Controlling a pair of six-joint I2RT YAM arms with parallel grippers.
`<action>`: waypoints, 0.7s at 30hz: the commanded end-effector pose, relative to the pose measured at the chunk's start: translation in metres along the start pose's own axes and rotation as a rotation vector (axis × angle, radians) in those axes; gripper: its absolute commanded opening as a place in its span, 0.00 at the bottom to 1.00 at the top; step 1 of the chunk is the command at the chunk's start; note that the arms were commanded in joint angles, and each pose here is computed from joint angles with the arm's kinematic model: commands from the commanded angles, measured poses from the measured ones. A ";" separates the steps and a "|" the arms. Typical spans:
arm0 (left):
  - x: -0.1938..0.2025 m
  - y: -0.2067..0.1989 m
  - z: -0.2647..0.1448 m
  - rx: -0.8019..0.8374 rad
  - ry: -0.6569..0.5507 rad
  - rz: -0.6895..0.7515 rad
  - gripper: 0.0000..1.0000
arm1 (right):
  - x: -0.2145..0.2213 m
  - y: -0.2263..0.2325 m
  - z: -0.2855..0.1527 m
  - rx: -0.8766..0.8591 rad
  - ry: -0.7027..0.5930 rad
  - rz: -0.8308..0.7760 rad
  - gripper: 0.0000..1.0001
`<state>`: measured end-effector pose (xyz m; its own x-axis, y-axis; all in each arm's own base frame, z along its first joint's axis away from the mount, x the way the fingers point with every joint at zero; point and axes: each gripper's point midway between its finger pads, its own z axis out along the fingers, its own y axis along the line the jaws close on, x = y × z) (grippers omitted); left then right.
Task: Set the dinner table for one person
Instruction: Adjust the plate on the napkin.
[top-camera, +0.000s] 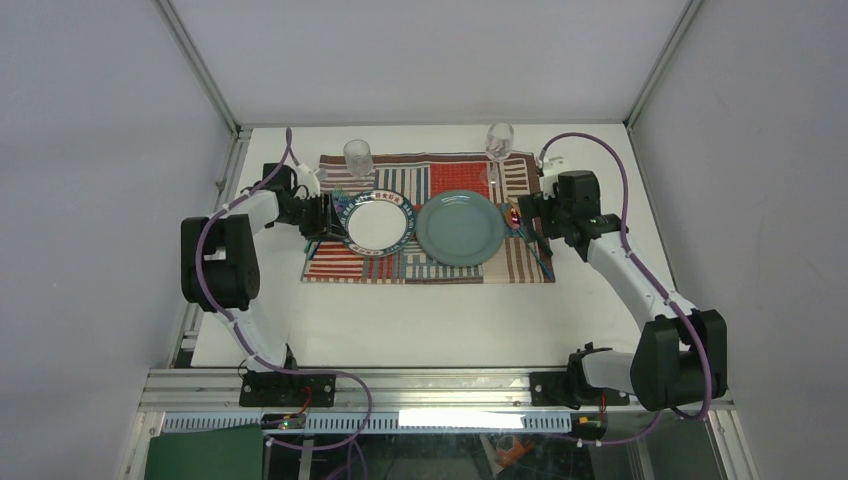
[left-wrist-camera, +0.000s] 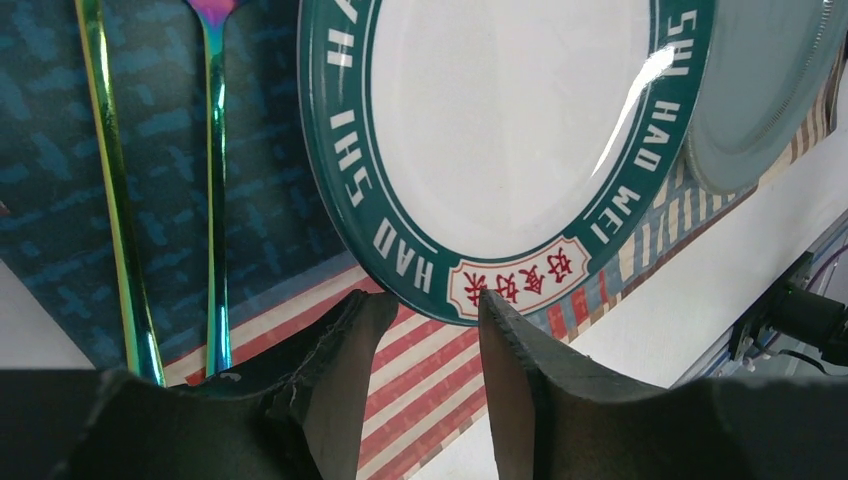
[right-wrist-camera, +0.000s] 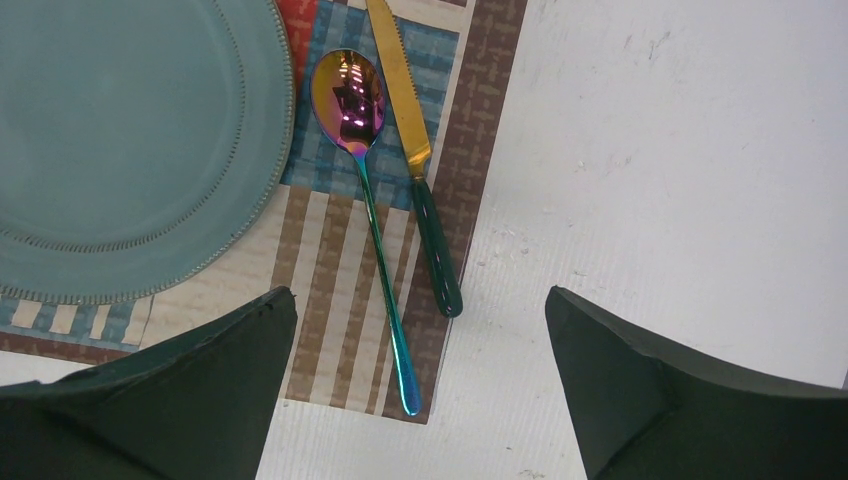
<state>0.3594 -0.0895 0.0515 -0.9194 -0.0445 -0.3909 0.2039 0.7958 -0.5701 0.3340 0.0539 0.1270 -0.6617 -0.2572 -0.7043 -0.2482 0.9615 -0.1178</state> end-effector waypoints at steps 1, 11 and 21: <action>-0.014 0.005 -0.002 0.001 -0.047 -0.021 0.44 | -0.020 -0.005 -0.005 0.009 -0.061 0.005 1.00; -0.016 0.014 -0.004 -0.033 -0.057 -0.018 0.45 | -0.019 -0.004 -0.004 0.005 -0.055 0.004 1.00; -0.017 0.013 0.001 -0.009 -0.057 -0.033 0.32 | -0.020 -0.005 -0.005 0.009 -0.058 0.002 1.00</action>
<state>0.3640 -0.0781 0.0382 -0.9263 -0.0773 -0.3687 0.1529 0.8173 -0.5555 0.3340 0.0539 0.1270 -0.6617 -0.2572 -0.7043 -0.2482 0.9615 -0.1178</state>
